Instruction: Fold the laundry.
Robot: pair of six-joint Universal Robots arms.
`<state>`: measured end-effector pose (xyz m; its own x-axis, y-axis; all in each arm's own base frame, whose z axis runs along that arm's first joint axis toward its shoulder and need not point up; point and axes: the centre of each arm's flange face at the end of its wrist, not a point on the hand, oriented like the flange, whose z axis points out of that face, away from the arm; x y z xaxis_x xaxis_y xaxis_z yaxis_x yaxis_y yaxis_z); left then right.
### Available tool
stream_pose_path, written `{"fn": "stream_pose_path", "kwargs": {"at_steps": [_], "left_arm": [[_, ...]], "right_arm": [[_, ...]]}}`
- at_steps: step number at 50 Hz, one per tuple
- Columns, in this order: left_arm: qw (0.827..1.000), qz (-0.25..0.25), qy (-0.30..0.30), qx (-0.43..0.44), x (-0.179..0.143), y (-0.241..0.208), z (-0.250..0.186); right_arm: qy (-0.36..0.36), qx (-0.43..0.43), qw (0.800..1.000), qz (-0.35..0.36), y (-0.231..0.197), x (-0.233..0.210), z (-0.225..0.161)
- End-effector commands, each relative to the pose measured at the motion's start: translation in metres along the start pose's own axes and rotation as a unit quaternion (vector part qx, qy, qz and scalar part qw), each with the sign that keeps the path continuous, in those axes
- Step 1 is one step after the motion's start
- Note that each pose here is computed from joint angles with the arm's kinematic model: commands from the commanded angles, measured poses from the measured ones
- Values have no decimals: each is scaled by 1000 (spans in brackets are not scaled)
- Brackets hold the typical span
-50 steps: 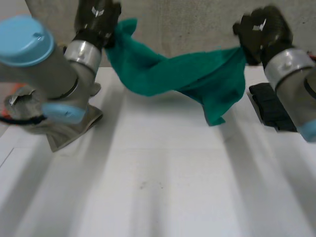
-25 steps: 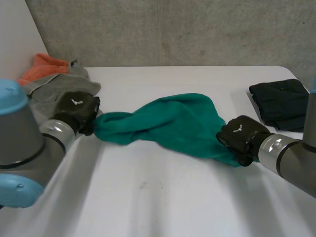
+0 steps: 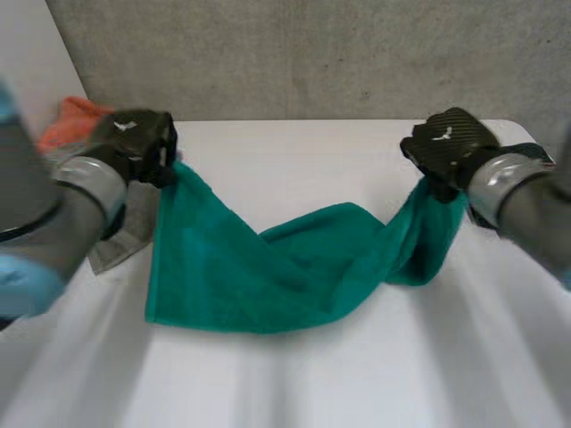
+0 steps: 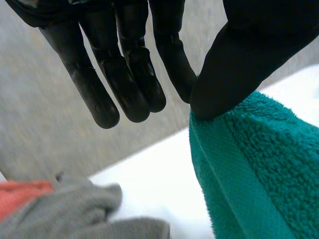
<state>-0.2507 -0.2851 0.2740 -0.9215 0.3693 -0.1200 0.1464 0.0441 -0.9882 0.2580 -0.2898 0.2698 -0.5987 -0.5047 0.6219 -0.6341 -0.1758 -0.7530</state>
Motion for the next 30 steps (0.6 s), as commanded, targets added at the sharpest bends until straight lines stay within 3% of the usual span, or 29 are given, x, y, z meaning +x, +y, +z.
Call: {"fn": "stream_pose_path", "kwargs": {"at_steps": [1,7,12,18,24,30], "left_arm": [[999,3,-1,-34,2,61,81],[1000,0,2,-26,5,61,82],[1000,3,8,-14,3,36,36],[998,12,54,-19,13,43,-20],[987,90,125,-53,28,79,-67],[974,149,143,-92,30,112,-70]], "right_arm": [[33,-22,999,-6,32,-32,59],[54,-28,998,-7,46,-44,71],[47,-42,998,-4,55,-49,68],[42,-50,998,0,60,-51,64],[34,-57,998,5,64,-56,61],[33,-60,998,6,65,-56,59]]}}
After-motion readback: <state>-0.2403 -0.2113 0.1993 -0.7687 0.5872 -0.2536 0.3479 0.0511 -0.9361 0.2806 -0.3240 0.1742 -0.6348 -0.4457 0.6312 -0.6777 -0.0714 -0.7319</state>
